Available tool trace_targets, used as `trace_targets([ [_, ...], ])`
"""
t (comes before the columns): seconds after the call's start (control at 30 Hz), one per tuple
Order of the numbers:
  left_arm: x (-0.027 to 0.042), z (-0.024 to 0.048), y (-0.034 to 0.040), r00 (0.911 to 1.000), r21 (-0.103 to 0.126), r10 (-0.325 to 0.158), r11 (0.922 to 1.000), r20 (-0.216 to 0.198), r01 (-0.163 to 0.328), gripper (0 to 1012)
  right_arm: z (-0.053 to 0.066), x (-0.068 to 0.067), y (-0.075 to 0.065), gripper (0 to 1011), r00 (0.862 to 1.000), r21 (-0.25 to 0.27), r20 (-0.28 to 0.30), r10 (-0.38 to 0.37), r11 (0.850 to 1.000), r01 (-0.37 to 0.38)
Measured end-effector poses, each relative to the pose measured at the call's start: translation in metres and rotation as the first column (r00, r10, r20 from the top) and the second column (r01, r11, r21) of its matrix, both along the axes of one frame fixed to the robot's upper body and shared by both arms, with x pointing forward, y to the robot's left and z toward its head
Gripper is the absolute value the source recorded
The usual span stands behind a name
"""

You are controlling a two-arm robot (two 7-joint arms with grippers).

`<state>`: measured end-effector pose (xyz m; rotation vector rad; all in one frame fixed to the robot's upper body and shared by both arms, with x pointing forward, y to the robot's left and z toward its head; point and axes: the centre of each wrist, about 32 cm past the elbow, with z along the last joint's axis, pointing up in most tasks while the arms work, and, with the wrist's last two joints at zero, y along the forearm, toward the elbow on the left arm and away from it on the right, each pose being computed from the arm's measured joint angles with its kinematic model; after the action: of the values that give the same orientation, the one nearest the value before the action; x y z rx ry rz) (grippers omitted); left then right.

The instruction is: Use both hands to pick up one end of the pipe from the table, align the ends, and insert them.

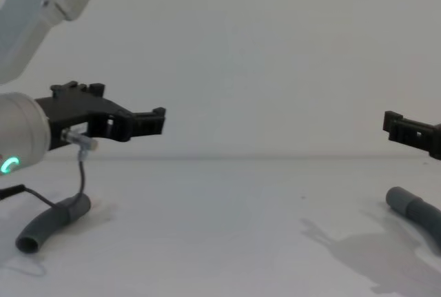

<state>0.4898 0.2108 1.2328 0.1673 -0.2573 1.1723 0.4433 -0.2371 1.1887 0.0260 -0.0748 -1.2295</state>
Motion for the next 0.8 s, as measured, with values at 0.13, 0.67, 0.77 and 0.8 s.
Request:
trace_targets([
  [0.13,-0.0011,0.0070,0.0057,0.9991,0.001,0.027,0.9996,-0.033,-0.027,1001,0.000,0.000,0.000,1000,1.000,0.000,0.000,0.000,1.000,0.000],
  [0.67,-0.0072,0.0177,0.0305,0.9690,-0.042,0.143,0.9872,-0.202,-0.154,1001,0.000,0.000,0.000,1000,1.000,0.000,0.000,0.000,1.000,0.000],
  [0.77,-0.0088,0.0156,0.0355,0.9615,-0.041,0.159,0.9843,-0.224,-0.172,1001,0.000,0.000,0.000,1000,1.000,0.000,0.000,0.000,1.000,0.000],
  [0.8,-0.0096,0.0144,0.0377,0.9582,-0.039,0.165,0.9831,-0.234,-0.179,1001,0.000,0.000,0.000,1000,1.000,0.000,0.000,0.000,1.000,0.000],
])
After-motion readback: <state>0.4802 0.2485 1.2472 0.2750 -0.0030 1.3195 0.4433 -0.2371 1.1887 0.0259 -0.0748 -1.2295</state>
